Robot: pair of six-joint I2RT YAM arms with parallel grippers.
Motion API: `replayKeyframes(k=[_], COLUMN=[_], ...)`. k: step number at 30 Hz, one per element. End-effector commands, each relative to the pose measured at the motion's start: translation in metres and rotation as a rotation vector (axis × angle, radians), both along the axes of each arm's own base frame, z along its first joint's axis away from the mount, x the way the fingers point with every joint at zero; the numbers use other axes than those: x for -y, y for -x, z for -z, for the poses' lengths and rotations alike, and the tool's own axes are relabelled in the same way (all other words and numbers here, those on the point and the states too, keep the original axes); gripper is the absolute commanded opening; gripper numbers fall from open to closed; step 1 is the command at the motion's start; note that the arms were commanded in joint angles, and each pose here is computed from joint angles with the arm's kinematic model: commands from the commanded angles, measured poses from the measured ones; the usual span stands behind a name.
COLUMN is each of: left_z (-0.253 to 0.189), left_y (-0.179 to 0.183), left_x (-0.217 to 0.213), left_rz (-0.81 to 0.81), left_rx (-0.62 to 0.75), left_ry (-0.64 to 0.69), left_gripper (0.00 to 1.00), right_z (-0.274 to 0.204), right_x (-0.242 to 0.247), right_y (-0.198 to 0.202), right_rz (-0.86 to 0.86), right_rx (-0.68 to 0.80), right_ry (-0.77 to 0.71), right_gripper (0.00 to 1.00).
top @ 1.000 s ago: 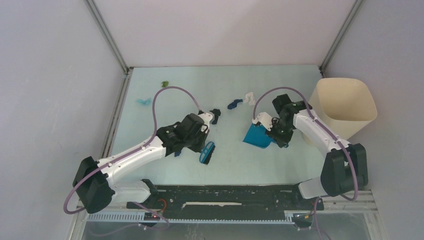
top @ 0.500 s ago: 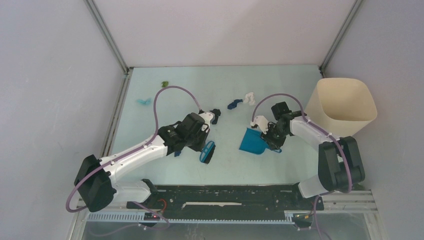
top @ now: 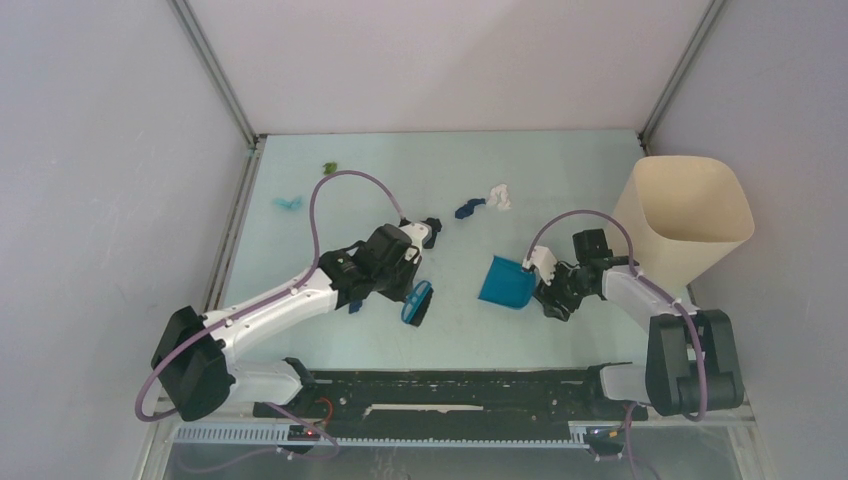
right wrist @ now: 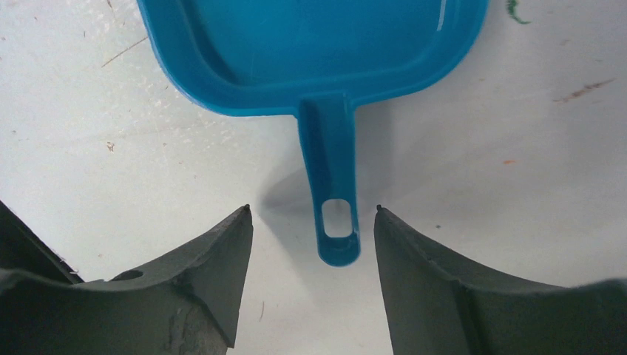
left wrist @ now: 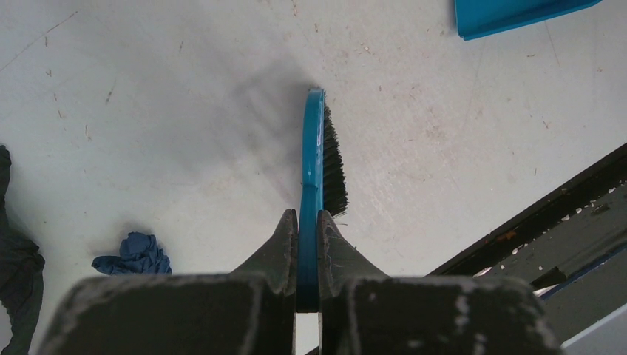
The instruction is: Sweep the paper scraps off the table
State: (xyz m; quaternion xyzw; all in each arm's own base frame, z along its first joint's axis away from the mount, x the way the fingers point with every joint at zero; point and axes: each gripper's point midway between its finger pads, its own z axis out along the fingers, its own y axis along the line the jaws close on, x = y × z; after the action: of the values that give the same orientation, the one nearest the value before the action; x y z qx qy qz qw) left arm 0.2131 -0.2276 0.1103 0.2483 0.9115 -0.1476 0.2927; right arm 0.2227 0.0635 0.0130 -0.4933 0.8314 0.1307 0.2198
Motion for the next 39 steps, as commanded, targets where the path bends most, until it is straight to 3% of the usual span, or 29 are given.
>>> replayKeyframes(k=[1, 11, 15, 20, 27, 33, 39], left_z=[0.003, 0.000, -0.017, -0.064, -0.109, -0.119, -0.111], left_y=[0.002, 0.001, -0.006, -0.035, -0.100, -0.166, -0.219], left_x=[-0.001, -0.004, -0.003, -0.012, -0.053, -0.049, -0.019], left_rz=[-0.001, -0.008, -0.025, -0.097, -0.298, -0.297, -0.190], left_rx=[-0.024, -0.010, 0.016, 0.096, 0.176, 0.282, 0.313], left_ry=[-0.015, -0.020, 0.011, 0.045, -0.175, -0.381, -0.470], left_gripper=[0.00, 0.00, 0.00, 0.00, 0.00, 0.00, 0.00], right_z=[0.003, 0.002, -0.008, -0.035, -0.084, -0.105, -0.104], right_x=[-0.003, 0.000, 0.005, 0.003, -0.001, 0.007, 0.017], right_y=[-0.015, -0.011, -0.008, 0.003, 0.023, 0.035, 0.037], right_rz=[-0.005, 0.020, 0.050, 0.103, 0.224, 0.278, 0.365], right_rx=[0.063, 0.059, 0.076, 0.082, 0.032, 0.059, 0.063], right_ry=[-0.041, -0.033, 0.017, 0.059, 0.038, 0.116, 0.178], right_gripper=[0.62, 0.31, 0.14, 0.13, 0.14, 0.13, 0.13])
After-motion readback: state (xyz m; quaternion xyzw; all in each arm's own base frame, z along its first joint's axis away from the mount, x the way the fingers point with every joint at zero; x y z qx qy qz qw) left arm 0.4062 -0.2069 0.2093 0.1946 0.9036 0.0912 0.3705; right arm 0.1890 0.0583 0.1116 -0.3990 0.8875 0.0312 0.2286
